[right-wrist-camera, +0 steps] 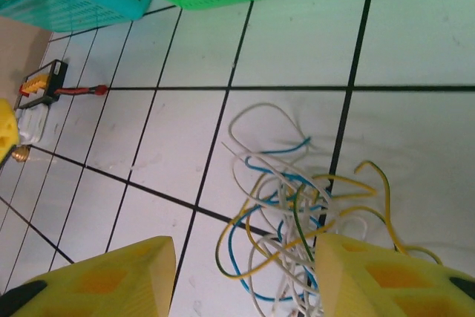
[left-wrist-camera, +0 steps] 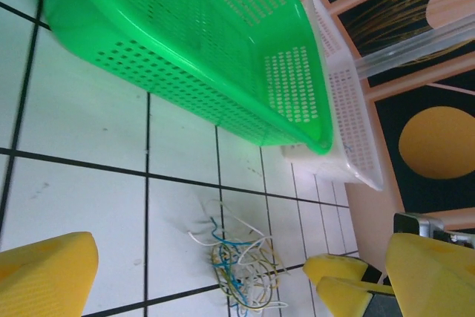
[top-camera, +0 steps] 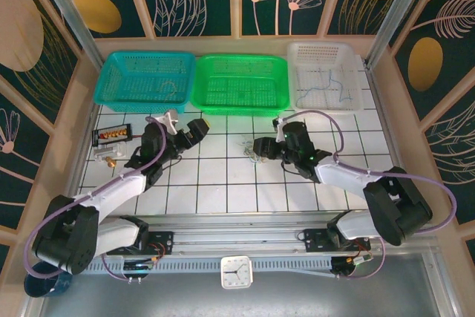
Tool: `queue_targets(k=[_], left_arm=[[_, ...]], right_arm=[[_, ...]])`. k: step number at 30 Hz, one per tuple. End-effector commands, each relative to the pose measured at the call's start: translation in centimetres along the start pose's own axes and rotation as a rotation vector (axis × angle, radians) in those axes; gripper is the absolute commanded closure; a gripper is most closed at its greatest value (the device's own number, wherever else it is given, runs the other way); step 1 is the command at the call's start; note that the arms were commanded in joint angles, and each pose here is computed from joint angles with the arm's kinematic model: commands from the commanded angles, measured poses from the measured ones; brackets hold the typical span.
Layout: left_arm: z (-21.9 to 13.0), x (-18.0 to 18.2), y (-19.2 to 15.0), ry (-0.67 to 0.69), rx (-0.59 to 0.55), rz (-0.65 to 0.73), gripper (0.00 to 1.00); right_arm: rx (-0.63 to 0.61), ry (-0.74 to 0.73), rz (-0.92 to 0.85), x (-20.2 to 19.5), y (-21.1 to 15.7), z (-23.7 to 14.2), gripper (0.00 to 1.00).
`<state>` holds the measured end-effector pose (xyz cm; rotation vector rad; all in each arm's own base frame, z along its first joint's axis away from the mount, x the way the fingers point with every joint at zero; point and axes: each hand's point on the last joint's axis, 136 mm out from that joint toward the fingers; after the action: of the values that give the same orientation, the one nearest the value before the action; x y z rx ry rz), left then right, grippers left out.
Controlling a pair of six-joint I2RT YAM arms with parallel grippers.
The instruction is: Untangle the cables
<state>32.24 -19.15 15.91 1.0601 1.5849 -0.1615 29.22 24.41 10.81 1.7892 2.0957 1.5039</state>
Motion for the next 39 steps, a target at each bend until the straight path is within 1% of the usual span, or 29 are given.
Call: queue_targets(k=[1, 10, 15, 18, 19, 21, 24, 26, 28, 32, 39], left_arm=[[0.9, -0.9, -0.3, -0.028, -0.01, -0.006, 0.01], [4.1, -1.8, -2.7, -0.02, 0.065, 0.024, 0.04], [4.8, -1.8, -3.0, -0.018, 0.075, 0.029, 0.05], [4.9, -1.7, -3.0, -0.013, 0.074, 0.033, 0.04], [4.9, -1.7, -3.0, -0.011, 0.074, 0.036, 0.04], [4.9, -1.6, -3.0, -0.009, 0.074, 0.041, 0.04], [5.0, -1.6, -3.1, -0.009, 0.076, 0.043, 0.03], [5.1, -1.5, -3.1, -0.008, 0.078, 0.043, 0.03], [5.1, -1.5, -3.2, -0.008, 0.079, 0.043, 0.03], [5.2, -1.1, -3.3, -0.001, 0.084, 0.042, 0.03], [5.3, -0.9, -3.6, 0.0, 0.09, 0.041, 0.03]], right_arm=[[-0.031, -0.069, -0.026, -0.9, 1.0, 0.2, 0.49], [-0.007, -0.08, -0.051, -1.5, 1.1, 1.6, 0.53], [0.003, -0.06, -0.022, -2.3, 1.1, 2.3, 0.53], [0.021, -0.017, -0.011, -1.8, 0.7, 2.9, 0.53], [0.028, -0.003, -0.008, -1.6, 0.6, 3.1, 0.53], [0.021, 0.001, 0.015, -2.5, 1.2, 3.3, 0.56], [0.034, 0.038, 0.028, -2.2, 1.2, 3.9, 0.62], [0.037, 0.056, 0.029, -1.9, 1.4, 4.1, 0.68], [0.038, 0.07, 0.028, -1.6, 1.6, 4.3, 0.77], [0.024, 0.102, 0.021, -0.6, 2.4, 3.9, 0.99], [-0.023, 0.135, 0.009, 1.0, 4.0, 2.3, 1.0]])
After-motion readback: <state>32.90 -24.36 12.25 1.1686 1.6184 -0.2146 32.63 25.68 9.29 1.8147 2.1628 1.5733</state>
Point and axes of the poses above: each hand's point on the last joint's axis, 136 mm out from that joint toward the fingers, its own z axis out along the fingers, its own x axis along the line the jaws close on, y = z × x, and after that the axes turned 2 degrees about -z, right-handed
